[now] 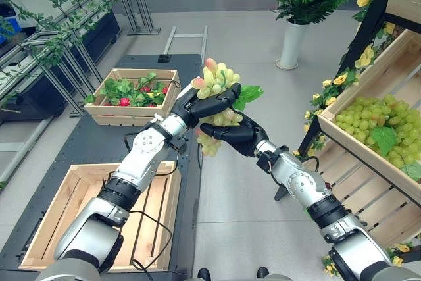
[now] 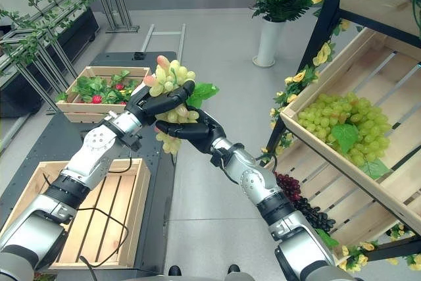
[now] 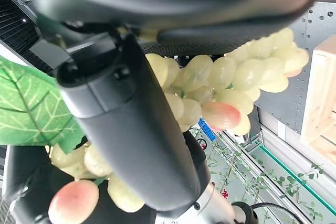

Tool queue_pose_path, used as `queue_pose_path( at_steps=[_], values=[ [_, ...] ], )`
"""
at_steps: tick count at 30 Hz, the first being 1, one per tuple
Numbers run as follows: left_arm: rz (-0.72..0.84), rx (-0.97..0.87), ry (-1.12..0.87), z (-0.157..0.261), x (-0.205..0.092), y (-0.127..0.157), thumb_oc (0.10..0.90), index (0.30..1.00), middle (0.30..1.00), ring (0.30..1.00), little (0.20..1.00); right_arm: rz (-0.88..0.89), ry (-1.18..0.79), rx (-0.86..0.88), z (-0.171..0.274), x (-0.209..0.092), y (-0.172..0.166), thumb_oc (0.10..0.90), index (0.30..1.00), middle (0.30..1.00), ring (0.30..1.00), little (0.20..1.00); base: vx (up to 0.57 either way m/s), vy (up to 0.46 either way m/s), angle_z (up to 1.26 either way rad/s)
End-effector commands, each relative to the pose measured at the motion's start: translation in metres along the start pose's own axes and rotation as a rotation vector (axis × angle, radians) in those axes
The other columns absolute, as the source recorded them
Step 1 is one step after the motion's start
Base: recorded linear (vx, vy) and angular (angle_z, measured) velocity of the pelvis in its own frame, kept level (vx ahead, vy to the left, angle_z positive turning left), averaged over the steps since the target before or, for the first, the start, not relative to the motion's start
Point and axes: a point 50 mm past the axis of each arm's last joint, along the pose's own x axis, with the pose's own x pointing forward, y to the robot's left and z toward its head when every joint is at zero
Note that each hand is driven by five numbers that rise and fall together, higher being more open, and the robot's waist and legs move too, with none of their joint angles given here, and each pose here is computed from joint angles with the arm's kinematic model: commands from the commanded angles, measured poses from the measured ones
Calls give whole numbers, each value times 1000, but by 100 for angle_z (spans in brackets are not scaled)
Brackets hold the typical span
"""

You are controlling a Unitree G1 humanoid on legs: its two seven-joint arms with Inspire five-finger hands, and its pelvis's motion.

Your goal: Pick up the fruits from the basket on one side to the basket on the other side

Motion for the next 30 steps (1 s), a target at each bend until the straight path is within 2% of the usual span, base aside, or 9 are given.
queue_pose_path(
  at_steps=[1,14,15,16,17,23,30],
  values=[
    [33,28,-226,57,40,13,400,300,300,300,300,196,-281,60,59,33,47,400,300,300,300,300,0,0,0],
    [174,36,-189,47,26,39,400,300,300,300,300,142,-289,56,59,25,32,400,300,300,300,300,0,0,0],
    [191,41,-187,46,25,41,482,422,422,422,422,141,-289,55,59,24,31,400,300,300,300,300,0,0,0],
    [213,44,-187,46,23,44,588,582,582,582,582,140,-291,53,58,23,29,400,300,300,300,300,0,0,0],
    [243,45,-185,45,22,47,800,900,900,900,900,137,-293,51,58,22,28,400,300,300,300,300,0,0,0],
    [373,72,-171,38,14,59,800,900,900,900,900,88,-312,33,62,17,18,400,300,300,300,300,0,0,0],
    [418,55,-102,19,0,65,800,900,900,900,900,23,-348,-18,71,5,4,400,300,300,300,300,0,0,0]
  ],
)
